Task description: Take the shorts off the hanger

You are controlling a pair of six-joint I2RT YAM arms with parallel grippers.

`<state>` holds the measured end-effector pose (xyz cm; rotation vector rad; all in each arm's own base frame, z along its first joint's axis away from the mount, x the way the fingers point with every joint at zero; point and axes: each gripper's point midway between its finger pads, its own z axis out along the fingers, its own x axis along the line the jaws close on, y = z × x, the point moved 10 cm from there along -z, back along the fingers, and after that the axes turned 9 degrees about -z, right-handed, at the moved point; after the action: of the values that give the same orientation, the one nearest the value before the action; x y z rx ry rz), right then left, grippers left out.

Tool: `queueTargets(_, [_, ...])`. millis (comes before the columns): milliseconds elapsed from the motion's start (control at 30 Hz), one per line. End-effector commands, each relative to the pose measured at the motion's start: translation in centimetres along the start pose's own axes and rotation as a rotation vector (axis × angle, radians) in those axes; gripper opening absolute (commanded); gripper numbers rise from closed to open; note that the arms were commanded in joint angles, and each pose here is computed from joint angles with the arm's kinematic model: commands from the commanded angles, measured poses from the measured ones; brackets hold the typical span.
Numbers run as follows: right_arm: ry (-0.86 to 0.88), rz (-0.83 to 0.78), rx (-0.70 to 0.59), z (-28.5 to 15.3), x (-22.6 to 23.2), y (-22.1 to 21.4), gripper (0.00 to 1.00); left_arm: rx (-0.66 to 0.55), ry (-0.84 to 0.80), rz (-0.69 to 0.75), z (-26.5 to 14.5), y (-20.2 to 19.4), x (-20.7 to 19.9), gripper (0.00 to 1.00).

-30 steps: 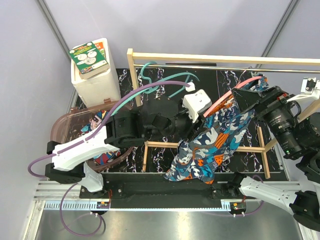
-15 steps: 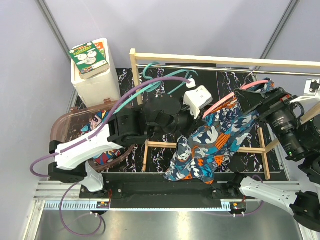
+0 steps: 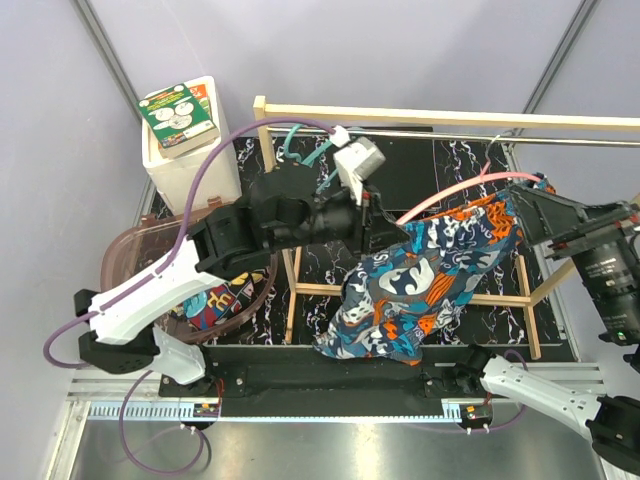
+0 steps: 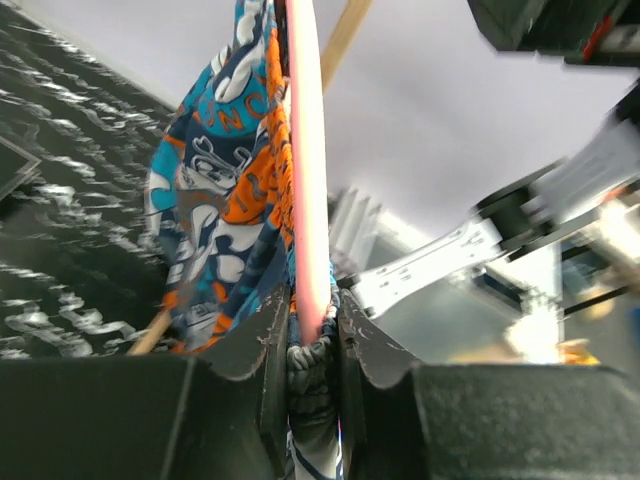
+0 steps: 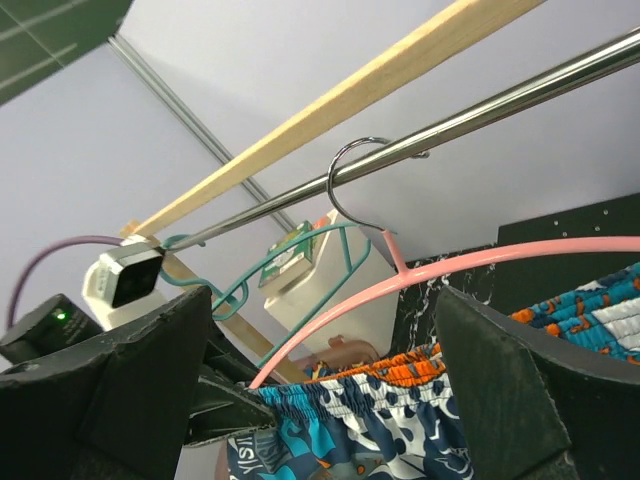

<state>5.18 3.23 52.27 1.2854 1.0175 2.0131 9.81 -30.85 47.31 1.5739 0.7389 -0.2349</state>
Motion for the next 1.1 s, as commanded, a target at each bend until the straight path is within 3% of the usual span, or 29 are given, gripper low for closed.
queueTargets(0, [0.036,-0.001,-0.076,-0.2,0.3,1.3,1.0,-0.188,-0.286,-0.153,-2.9,4.1,-2.7,0.0])
queueTargets(667, [-0.002,-0.009,-0.112,-0.6,-0.2,2.1,1.0,-0.219,-0.567,-0.263,-4.2,6.0,-3.6,0.0])
queueTargets(933, [-0.161,0.03,-0.211,-2.0,-2.1,3.5,1.0,-0.251,-0.566,-0.298,-4.4,6.4,-3.7,0.0])
queueTargets(1067, [-0.165,0.03,-0.216,-2.3,-2.3,3.5,1.0,-0.282,-0.56,-0.413,-4.8,6.4,-3.6,0.0])
